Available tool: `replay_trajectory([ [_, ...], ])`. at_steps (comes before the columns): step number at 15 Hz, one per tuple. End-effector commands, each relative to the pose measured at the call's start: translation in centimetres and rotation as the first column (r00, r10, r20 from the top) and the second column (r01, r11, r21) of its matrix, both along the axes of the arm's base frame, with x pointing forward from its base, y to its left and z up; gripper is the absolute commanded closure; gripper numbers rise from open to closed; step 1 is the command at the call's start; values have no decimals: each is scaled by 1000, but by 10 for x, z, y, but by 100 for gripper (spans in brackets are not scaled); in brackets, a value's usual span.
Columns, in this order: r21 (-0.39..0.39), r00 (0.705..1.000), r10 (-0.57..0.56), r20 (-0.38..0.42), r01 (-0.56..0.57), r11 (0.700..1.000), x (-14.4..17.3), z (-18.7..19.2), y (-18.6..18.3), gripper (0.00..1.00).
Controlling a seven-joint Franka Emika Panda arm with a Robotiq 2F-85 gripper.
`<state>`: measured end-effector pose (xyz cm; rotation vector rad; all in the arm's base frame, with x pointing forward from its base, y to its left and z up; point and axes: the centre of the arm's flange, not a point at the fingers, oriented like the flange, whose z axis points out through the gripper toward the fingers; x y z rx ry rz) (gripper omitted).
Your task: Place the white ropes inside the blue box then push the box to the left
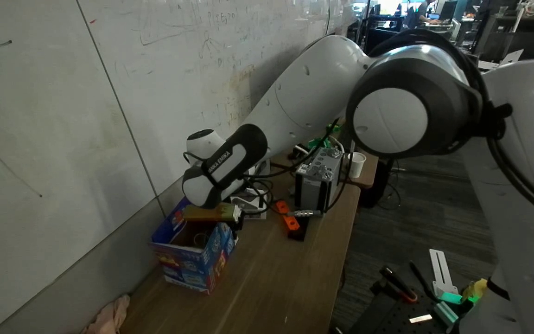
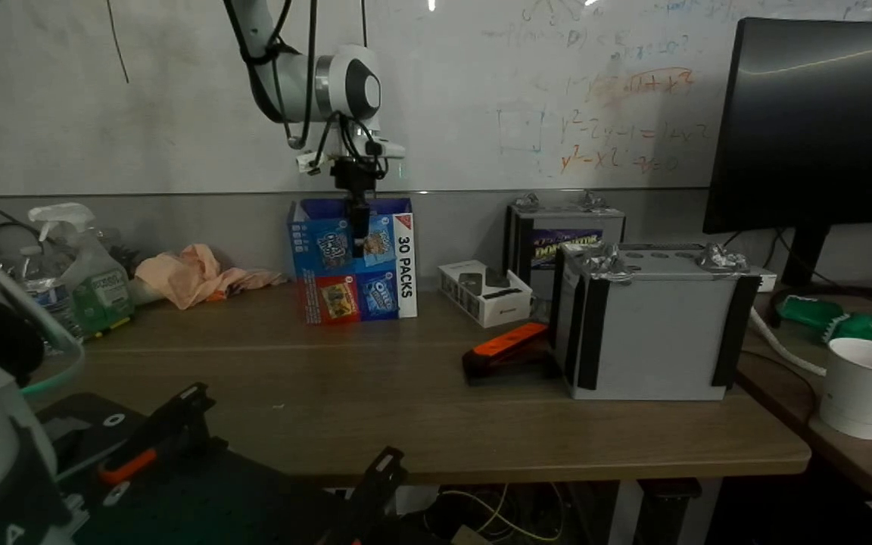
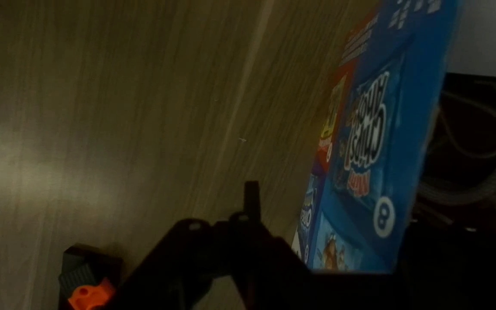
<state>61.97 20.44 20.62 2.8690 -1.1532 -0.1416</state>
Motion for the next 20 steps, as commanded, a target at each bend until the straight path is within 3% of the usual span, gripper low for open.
replay_trajectory([
  [1, 39, 1000, 15, -2, -15, 999, -2, -4, 5, 73],
  [5, 65, 999, 22, -28, -20, 998, -9, -5, 10, 100],
  [10, 99, 997, 51, -51, -45, 994, -20, -8, 20, 99],
  [14, 157, 983, 149, -105, -131, 979, -52, -15, 38, 99],
  [20, 216, 919, 354, -173, -315, 924, -131, -33, 78, 99],
])
